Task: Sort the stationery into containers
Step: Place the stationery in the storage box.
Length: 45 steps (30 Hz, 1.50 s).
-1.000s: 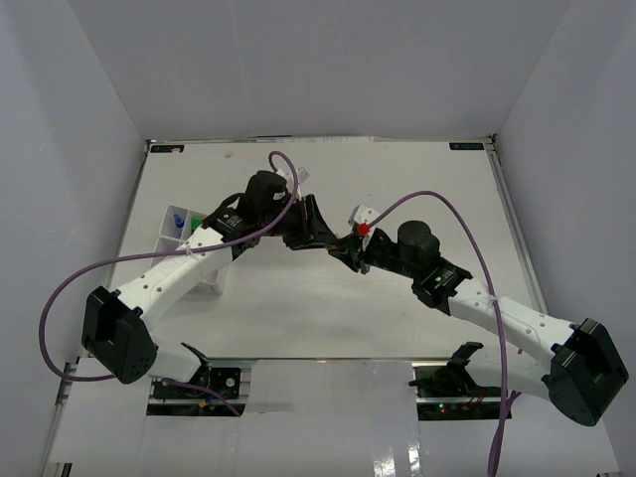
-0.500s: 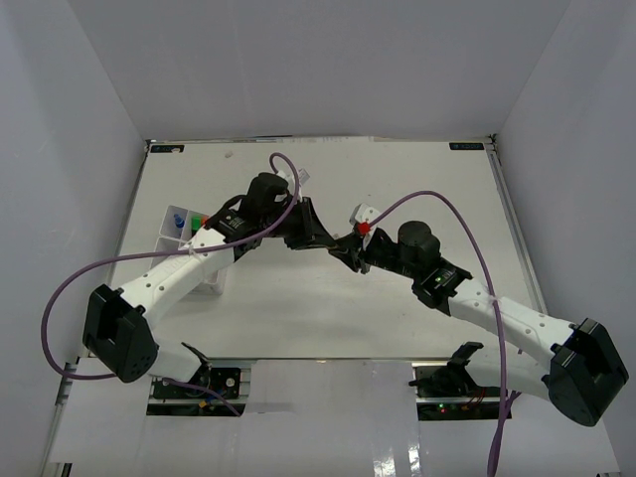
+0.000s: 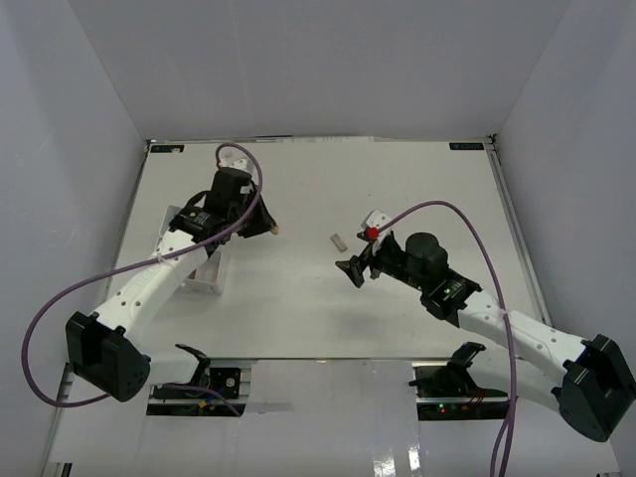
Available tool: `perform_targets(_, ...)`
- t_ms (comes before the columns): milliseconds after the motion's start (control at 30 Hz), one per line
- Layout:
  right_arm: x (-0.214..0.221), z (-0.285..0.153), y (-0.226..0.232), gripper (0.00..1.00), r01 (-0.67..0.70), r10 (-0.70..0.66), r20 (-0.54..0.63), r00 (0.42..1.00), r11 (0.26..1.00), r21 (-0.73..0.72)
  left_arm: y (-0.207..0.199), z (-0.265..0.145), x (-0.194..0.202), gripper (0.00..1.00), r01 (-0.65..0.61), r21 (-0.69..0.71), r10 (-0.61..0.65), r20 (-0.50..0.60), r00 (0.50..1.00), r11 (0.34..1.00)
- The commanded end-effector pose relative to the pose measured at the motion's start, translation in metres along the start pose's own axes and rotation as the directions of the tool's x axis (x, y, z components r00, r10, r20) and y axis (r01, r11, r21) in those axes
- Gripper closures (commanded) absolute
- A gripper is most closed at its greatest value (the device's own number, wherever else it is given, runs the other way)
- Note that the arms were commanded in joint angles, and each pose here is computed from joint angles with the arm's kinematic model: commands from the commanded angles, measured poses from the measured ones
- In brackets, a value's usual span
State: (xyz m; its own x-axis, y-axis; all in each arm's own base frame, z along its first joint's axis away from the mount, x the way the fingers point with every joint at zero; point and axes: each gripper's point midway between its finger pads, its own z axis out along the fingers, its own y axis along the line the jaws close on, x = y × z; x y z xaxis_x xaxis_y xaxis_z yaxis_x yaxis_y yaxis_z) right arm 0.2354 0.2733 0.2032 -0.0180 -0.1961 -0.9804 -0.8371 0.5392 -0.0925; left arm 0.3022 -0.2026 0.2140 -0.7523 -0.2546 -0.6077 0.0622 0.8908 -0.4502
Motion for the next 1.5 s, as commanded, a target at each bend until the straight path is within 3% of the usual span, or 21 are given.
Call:
perform_targets(0, 0.009, -0.006, -0.016, 0.10, -0.012, 0.015, -0.030, 0.999, 0.995, 0.101, 0.065, -0.027, -0.040, 1.00, -0.016, -0.235, 0.047, 0.128, 0.991, 0.972)
perform_targets(100, 0.020, -0.005, -0.021, 0.10, -0.024, 0.035, -0.080, 0.996, 0.991, 0.129, 0.113, -0.034, -0.060, 1.00, 0.009, -0.369, 0.061, 0.178, 0.982, 0.929)
perform_targets(400, 0.048, 0.007, -0.040, 0.08, -0.063, 0.109, -0.214, 0.971, 0.975, 0.212, 0.178, -0.011, -0.074, 0.97, 0.018, -0.500, 0.077, 0.170, 0.982, 0.866)
perform_targets(967, 0.096, 0.042, -0.066, 0.00, -0.060, 0.156, -0.380, 0.912, 0.965, 0.254, 0.203, 0.031, -0.058, 0.70, 0.000, -0.503, 0.054, 0.092, 0.994, 0.864)
perform_targets(1200, 0.131, 0.063, -0.082, 0.19, -0.074, 0.200, -0.459, 0.866, 0.958, 0.278, 0.208, 0.037, -0.049, 0.61, -0.003, -0.506, 0.041, 0.064, 0.997, 0.862)
perform_targets(1467, 0.153, 0.081, -0.080, 0.27, -0.074, 0.194, -0.510, 0.838, 0.967, 0.245, 0.197, 0.030, -0.055, 0.57, 0.006, -0.471, 0.036, 0.079, 0.996, 0.882)
